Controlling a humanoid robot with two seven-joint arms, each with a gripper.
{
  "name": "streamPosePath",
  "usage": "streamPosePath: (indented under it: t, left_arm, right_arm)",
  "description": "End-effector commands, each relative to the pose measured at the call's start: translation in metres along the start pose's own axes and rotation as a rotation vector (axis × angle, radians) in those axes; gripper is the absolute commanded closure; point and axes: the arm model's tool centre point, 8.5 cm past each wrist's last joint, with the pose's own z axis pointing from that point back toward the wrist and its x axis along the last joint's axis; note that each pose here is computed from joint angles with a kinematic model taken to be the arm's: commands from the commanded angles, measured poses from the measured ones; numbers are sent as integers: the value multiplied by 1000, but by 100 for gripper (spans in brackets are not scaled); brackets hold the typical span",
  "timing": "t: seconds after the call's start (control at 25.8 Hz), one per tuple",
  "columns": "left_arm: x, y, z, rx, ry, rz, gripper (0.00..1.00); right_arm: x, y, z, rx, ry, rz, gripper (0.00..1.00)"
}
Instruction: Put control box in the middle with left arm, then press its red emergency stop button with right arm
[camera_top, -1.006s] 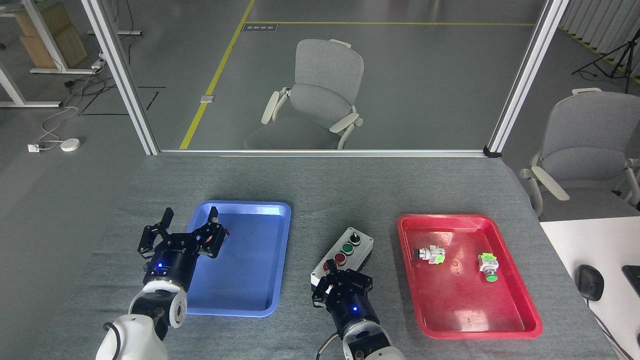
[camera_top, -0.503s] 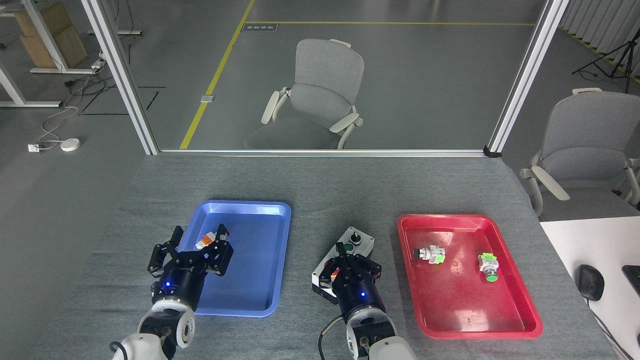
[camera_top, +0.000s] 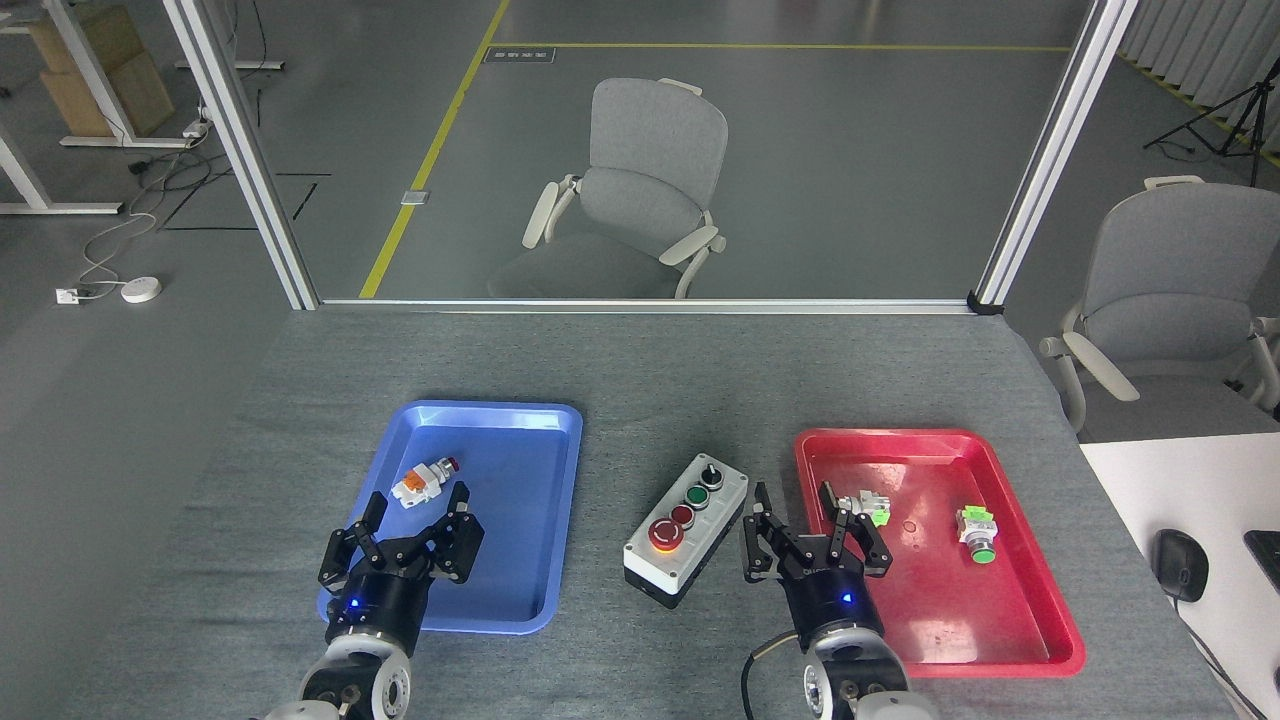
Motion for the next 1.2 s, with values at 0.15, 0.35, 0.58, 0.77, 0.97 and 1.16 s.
streamPosePath:
  t: [0.15,0.35,0.58,0.77,0.97,1.16]
  left_arm:
    - [0,0,0,0,3,3,1]
    - [0,0,0,0,3,3,1]
    - [0,0,0,1,1,3,1]
    - [0,0,0,0,3,3,1]
    - [0,0,0,-1,1,3,1]
    - [0,-1,1,-2,2,3,1]
  right_arm:
    - [-76,23,42,13,63,-17,2]
    - [-116,34,72,21,101,-59,2]
    - [-142,40,95,9,126,-81,2]
    - [-161,30,97,-9,143,-50,2]
    - [-167,7,90,-56,135,-11,2]
    - [-162,-10,86,-65,140,-2,2]
